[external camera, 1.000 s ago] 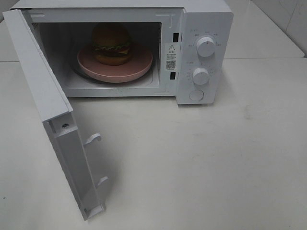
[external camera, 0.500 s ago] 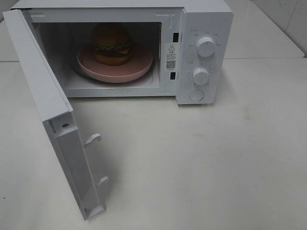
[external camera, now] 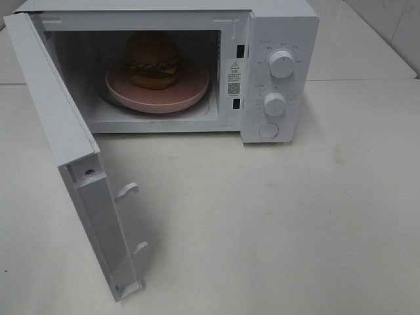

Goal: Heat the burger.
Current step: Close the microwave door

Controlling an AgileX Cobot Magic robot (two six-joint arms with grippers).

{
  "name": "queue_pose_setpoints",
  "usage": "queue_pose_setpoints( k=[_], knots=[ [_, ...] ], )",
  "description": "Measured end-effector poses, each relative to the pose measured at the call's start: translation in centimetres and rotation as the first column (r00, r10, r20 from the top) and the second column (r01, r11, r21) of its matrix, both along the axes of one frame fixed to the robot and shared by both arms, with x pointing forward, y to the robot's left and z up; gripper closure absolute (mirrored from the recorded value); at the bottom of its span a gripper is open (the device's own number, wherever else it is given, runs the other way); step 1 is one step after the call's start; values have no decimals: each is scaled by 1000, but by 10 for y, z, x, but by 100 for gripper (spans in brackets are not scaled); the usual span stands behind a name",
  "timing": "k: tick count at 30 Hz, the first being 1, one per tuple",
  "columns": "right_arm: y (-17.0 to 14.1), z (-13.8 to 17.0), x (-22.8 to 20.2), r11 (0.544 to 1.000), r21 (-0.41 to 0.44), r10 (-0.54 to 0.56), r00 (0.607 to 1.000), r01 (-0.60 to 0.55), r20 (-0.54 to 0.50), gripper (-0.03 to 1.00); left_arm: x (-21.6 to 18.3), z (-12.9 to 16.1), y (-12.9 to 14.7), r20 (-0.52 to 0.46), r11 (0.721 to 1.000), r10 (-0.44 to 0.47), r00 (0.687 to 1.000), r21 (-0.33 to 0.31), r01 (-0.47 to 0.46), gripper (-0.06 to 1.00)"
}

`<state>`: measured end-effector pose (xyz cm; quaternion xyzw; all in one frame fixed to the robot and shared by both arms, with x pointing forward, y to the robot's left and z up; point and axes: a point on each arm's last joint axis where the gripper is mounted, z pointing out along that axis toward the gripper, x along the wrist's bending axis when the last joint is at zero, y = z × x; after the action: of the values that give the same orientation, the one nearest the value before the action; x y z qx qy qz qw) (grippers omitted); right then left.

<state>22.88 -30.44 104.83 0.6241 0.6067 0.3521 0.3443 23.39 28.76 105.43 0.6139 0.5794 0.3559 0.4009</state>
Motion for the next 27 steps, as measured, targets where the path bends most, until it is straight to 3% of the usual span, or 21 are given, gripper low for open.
queue_pose_setpoints(
  k=[27],
  knots=[
    [0, 0, 0, 1000, -1, 1, 1000, -1, 0, 20, 0, 0, 0, 0, 1000, 0, 1000, 0, 0, -4]
  ],
)
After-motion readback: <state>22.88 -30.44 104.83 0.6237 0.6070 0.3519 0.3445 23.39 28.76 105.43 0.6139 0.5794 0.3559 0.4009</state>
